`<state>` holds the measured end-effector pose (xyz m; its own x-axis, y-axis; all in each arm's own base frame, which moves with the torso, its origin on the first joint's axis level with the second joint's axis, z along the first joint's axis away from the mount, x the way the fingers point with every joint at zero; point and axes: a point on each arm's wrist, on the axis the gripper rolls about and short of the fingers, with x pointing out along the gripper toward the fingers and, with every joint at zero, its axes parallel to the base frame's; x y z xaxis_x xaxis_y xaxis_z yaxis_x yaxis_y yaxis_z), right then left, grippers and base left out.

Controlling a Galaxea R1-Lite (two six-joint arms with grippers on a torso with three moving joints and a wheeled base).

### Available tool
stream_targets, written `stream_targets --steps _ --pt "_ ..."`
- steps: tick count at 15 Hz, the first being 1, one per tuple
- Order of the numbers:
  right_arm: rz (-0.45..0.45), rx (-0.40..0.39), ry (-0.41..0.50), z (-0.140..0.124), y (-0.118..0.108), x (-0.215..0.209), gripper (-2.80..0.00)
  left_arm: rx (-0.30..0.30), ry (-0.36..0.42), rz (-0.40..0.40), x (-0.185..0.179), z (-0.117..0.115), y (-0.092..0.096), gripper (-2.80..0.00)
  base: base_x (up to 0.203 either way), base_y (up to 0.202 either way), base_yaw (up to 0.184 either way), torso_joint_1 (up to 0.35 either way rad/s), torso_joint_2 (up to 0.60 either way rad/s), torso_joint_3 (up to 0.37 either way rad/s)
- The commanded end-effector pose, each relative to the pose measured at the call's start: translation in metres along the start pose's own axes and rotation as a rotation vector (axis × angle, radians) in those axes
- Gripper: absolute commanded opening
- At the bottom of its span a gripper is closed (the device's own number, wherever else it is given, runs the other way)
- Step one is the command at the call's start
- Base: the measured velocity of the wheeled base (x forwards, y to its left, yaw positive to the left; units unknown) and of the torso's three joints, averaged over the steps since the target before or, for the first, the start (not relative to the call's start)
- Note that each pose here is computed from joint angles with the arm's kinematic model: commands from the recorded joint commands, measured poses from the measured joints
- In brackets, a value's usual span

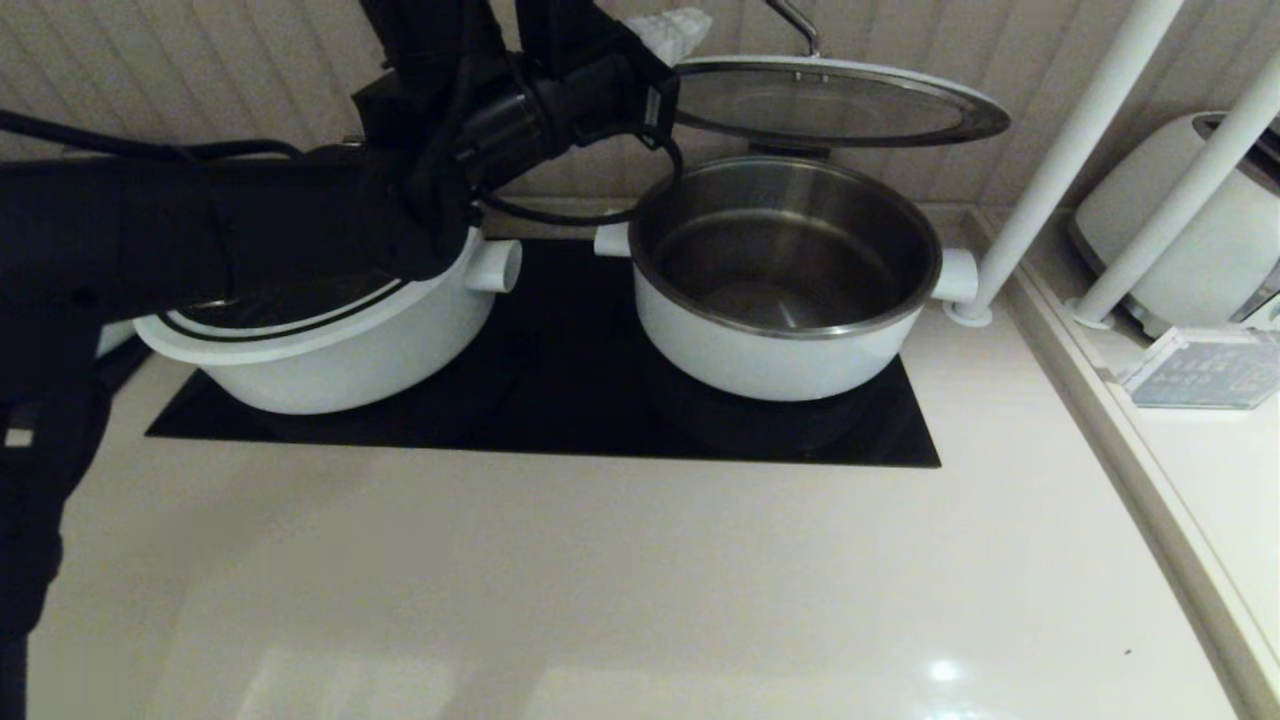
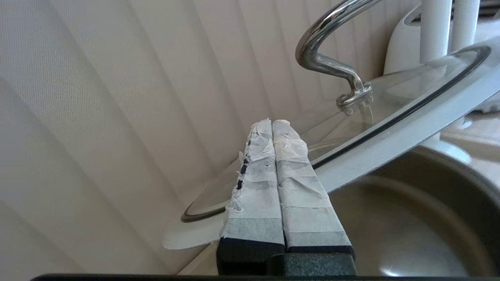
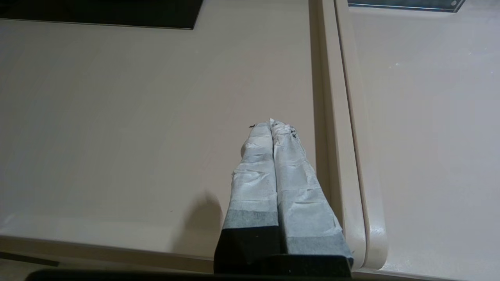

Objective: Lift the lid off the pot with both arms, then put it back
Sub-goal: Close the pot lid

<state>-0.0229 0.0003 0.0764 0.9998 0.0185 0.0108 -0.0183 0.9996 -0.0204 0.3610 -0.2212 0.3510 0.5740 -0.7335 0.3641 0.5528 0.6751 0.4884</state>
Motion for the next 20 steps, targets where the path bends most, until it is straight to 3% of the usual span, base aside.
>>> stream_targets --steps 1,20 --pt "0.001 -0.001 0.001 0.000 0.000 0.000 -2.80 0.008 0.010 -0.008 0.002 -0.006 -0.003 -2.80 0.000 0.000 0.000 0.000 0.00 0.000" --pt "0.001 -0.001 0.000 0.000 0.000 0.000 -2.80 0.083 0.124 -0.084 -0.005 -0.054 -0.026 -2.80 0.000 0.000 0.000 0.000 0.00 0.000"
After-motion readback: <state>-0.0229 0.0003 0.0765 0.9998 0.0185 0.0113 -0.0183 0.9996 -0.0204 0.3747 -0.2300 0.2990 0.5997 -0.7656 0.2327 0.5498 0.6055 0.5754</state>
